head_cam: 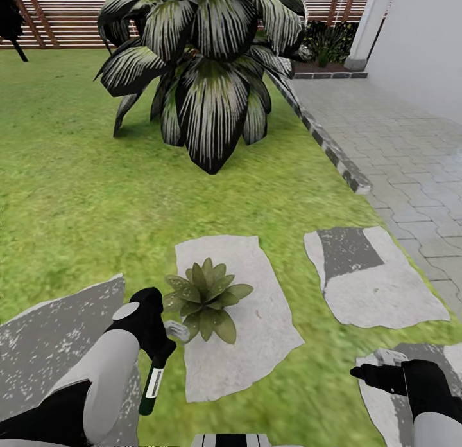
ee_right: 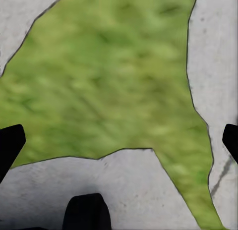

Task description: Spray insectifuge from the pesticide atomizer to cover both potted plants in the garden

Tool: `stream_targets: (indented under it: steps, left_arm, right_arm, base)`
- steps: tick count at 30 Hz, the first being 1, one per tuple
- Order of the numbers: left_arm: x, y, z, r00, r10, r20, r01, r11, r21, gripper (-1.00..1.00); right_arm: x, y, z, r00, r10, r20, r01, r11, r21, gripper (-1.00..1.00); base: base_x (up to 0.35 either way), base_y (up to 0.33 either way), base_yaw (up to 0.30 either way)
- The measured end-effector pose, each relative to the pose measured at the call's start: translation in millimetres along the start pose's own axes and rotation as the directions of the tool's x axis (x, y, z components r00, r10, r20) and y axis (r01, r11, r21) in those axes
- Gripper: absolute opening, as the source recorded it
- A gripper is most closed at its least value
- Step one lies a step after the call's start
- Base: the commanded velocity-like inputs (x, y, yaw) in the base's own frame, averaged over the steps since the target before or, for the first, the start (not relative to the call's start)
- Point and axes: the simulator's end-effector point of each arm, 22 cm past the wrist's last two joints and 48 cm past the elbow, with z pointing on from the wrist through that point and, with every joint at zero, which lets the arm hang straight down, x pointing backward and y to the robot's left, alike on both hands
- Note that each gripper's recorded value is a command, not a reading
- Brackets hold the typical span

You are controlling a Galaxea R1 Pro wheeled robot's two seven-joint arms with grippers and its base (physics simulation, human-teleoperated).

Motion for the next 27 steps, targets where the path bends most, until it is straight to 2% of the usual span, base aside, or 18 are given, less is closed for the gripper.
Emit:
stream_targets:
  steps: [12,16,23,27]
  left_arm:
    - [0.5,0.8,0.0,1.000,-0.002,0.000,0.002,1.000,0.000,-1.00]
    - [0.7,0.7,-0.2,1.000,-0.002,0.001,0.002,1.000,0.000,-1.00]
    - [0.5,-0.6,0.7,1.000,0.000,-0.002,0.000,1.000,0.002,-1.00]
    - [0.7,-1.0,1.1,1.000,0.000,-0.003,0.000,1.000,0.004,-1.00]
  right_arm:
    - [0.0,0.0,0.0,1.000,0.000,0.000,0.000,1.000,0.000,1.00]
    - [-0.1,0.1,-0.2,1.000,0.000,0.001,0.000,1.000,0.000,1.00]
    - [0.1,0.0,0.0,1.000,0.000,0.000,0.000,1.000,0.000,1.00]
    - [0.2,-0.1,0.0,1.000,0.000,0.000,0.000,1.000,0.000,1.00]
  base:
    - [0.004,-0.005,0.240]
    - [0.218,0.000,0.247]
    - [0.041,-0.011,0.037]
    - [0.138,-0.221,0.121]
